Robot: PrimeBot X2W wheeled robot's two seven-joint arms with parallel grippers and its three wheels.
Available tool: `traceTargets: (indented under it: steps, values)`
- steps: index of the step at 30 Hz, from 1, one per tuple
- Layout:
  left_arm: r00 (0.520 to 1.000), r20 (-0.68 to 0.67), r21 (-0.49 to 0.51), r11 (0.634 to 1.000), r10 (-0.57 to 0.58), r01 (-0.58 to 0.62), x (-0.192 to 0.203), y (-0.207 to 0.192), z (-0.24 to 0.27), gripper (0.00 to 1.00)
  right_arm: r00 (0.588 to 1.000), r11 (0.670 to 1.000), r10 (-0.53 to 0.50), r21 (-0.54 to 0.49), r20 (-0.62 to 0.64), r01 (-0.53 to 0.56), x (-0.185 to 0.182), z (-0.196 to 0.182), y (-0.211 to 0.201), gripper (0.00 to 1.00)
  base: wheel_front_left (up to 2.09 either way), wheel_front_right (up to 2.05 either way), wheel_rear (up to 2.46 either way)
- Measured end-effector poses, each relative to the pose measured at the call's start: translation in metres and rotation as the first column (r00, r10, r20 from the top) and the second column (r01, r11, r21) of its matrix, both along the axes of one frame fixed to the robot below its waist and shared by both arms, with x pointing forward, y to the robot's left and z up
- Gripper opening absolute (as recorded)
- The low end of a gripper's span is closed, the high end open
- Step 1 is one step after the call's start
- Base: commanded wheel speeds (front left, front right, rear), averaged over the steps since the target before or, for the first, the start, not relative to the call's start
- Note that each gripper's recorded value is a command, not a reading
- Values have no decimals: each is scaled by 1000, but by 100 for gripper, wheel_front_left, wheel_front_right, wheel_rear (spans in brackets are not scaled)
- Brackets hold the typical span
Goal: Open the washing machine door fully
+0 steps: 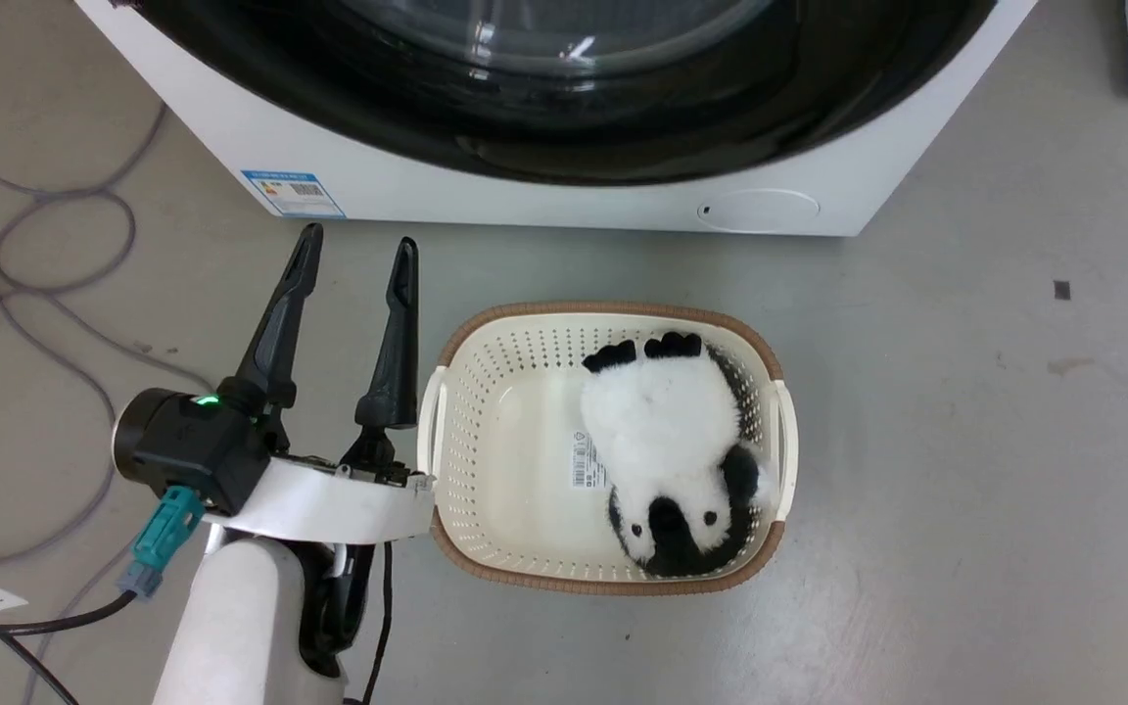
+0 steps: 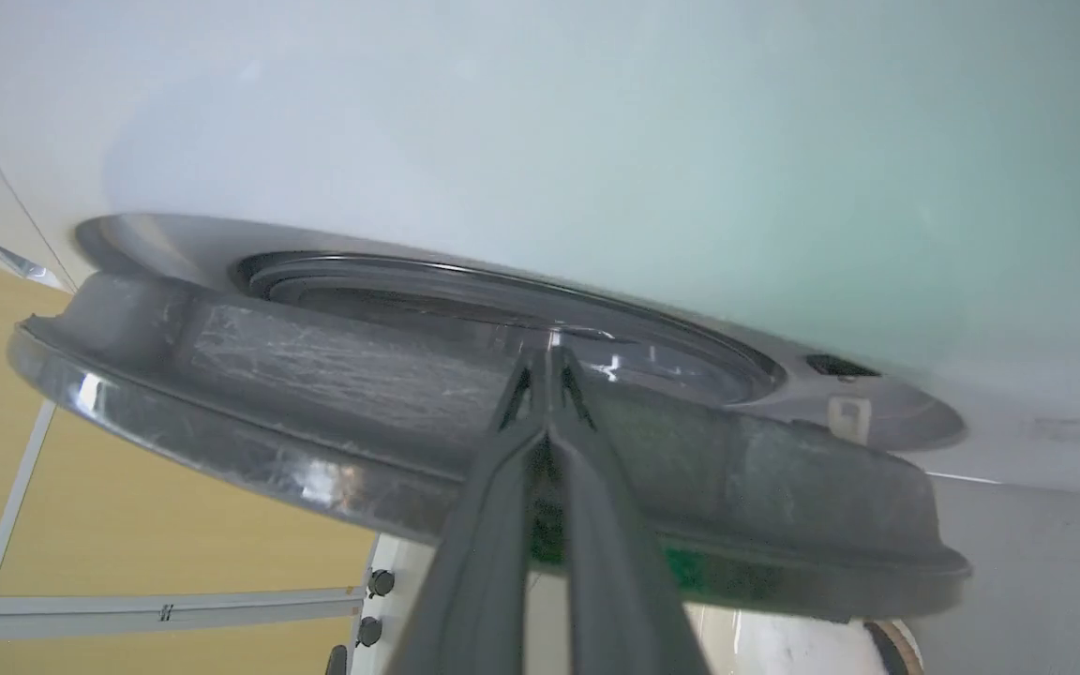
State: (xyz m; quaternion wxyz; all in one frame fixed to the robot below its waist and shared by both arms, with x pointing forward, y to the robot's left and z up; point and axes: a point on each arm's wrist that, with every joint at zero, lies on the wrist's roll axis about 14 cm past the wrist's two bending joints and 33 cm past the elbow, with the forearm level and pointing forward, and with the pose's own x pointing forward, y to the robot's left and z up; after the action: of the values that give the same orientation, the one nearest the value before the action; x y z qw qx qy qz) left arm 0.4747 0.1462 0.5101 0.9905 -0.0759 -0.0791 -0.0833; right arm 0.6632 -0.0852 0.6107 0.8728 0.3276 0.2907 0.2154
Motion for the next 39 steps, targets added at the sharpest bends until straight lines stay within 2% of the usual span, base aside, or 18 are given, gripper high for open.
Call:
traceTargets:
  steps: [12, 23, 32, 39]
  values:
    - [1000, 12, 20, 1000, -15, 15, -13, -6, 11, 100, 987, 991, 132, -5, -90, -133, -43, -17, 20, 0, 0, 0, 0]
    - [1000, -12, 58, 998, -1, 2, -51, 1, 12, 100, 961, 970, 242, 12, -134, -243, -108, -20, 33, 0, 0, 0, 0]
    - [999, -17, 83, 996, 46, -44, -84, 16, 15, 100, 923, 933, 360, 64, -135, -354, -170, -19, 58, 0, 0, 0, 0]
    - [996, -25, 89, 992, 90, -88, -102, 30, 13, 100, 877, 883, 467, 110, -115, -456, -214, -20, 86, 0, 0, 0, 0]
